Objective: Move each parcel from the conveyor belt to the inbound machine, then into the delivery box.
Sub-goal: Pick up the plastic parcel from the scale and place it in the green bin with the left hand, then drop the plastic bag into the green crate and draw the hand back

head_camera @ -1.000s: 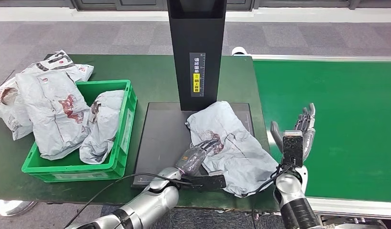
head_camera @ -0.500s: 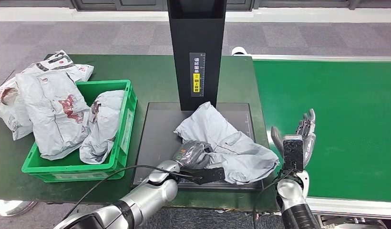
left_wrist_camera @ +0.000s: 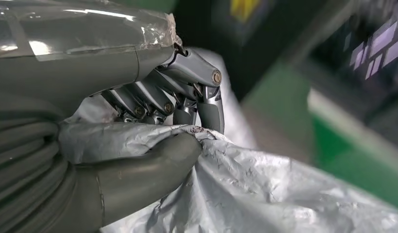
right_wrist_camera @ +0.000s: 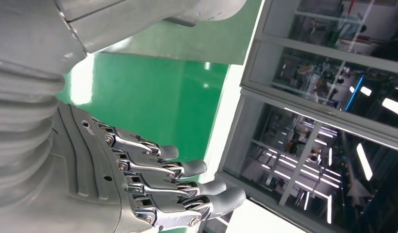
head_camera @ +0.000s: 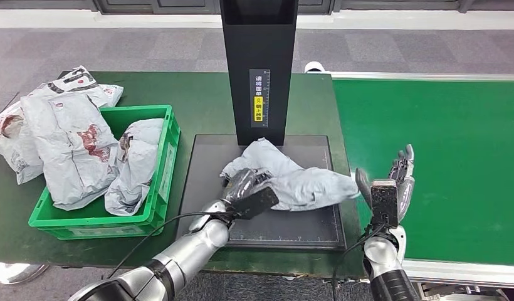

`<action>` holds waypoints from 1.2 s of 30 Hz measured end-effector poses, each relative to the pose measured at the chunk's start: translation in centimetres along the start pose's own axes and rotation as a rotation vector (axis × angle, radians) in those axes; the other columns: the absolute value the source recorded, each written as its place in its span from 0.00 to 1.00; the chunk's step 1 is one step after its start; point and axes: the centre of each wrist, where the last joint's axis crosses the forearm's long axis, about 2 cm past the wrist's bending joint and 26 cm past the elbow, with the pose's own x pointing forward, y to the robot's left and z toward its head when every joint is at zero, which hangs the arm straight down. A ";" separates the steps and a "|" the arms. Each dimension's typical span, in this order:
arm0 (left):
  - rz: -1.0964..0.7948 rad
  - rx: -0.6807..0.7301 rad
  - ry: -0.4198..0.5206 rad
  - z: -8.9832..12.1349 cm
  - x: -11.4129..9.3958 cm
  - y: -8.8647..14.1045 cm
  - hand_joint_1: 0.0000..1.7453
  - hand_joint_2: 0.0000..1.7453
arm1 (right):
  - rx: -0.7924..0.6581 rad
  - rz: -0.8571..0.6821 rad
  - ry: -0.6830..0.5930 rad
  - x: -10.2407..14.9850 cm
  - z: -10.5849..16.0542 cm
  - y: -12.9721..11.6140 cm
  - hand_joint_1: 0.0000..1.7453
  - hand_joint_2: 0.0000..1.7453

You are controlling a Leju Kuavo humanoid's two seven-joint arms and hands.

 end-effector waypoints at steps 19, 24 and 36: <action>-0.543 0.977 -0.120 0.6 -1.5 24.7 1.00 1.00 | -0.051 -0.002 0.035 -0.9 1.9 -0.6 0.00 1.00; -0.761 1.029 -0.122 4.2 -2.8 27.3 1.00 1.00 | -0.051 0.005 0.043 -1.0 2.5 -0.6 0.00 1.00; -1.012 1.067 0.745 9.7 -6.1 29.7 0.82 1.00 | -0.069 0.012 0.062 -0.7 3.0 -0.7 0.00 1.00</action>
